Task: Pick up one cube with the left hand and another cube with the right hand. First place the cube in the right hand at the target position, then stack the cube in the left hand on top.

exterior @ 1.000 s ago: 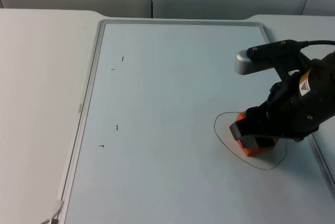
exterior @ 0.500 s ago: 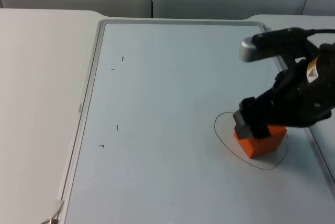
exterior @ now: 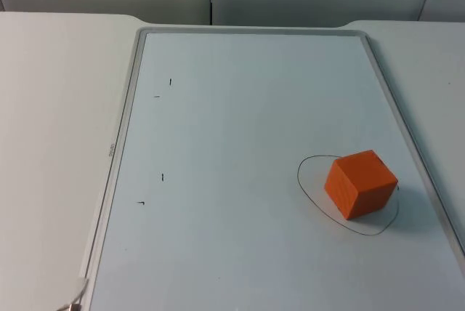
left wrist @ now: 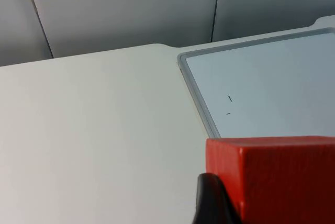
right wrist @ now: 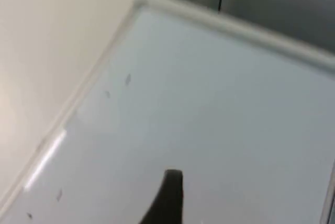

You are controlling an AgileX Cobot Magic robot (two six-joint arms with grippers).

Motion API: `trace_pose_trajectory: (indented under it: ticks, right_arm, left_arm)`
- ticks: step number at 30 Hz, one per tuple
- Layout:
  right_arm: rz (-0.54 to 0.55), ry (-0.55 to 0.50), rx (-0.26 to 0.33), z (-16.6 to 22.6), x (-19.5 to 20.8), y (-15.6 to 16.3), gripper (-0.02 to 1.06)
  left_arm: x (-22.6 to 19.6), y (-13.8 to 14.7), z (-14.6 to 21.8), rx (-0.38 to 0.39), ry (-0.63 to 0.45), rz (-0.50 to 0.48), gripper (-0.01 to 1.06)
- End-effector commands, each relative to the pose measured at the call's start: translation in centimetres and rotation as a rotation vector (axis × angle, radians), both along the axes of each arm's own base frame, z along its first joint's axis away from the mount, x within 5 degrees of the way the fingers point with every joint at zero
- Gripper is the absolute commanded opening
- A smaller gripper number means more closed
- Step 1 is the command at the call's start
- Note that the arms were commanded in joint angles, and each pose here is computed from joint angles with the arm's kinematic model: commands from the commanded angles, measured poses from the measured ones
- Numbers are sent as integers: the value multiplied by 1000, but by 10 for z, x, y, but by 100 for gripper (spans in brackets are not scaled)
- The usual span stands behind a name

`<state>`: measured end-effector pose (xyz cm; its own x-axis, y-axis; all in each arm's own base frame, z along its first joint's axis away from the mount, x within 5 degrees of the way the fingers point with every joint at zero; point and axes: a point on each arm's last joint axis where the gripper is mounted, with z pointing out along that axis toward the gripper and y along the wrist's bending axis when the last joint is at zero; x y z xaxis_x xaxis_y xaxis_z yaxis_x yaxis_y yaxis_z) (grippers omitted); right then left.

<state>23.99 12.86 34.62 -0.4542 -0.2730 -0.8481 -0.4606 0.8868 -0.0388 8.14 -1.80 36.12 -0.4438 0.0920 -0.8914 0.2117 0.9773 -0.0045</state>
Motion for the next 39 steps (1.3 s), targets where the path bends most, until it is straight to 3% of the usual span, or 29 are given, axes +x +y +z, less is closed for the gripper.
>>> trace_pose_trajectory:
  ticks: [1, 5, 12, 16, 18, 22, 26, 32, 39]
  right_arm:
    - [26, -130, 28, 36, -27, -13, 80]
    - [39, -288, 49, 76, -82, -45, 80]
    - [35, -339, 34, 90, -132, -75, 80]
    - [79, -324, 38, 91, -155, -84, 80]
    - [96, -316, 50, 90, -158, -83, 80]
    - [157, -299, 83, 90, -166, -80, 80]
    - [161, -297, 80, 90, -166, -80, 80]
    - [162, -287, 74, 89, -166, -80, 80]
    - [161, -287, 71, 89, -165, -80, 80]
  left_arm:
    - [0, -1, 1, -8, -27, -9, 0]
    - [0, -1, 1, 11, -33, -23, 0]
    - [0, -3, 1, 30, -42, -58, 0]
    - [6, -16, 0, 17, -23, -179, 0]
    - [10, -21, -1, 10, -13, -221, 0]
    - [36, -45, -10, -27, 50, -394, 0]
    - [59, -60, -20, -45, 95, -473, 0]
    - [91, -80, -42, -103, 189, -565, 0]
    - [115, -95, -53, -109, 196, -634, 0]
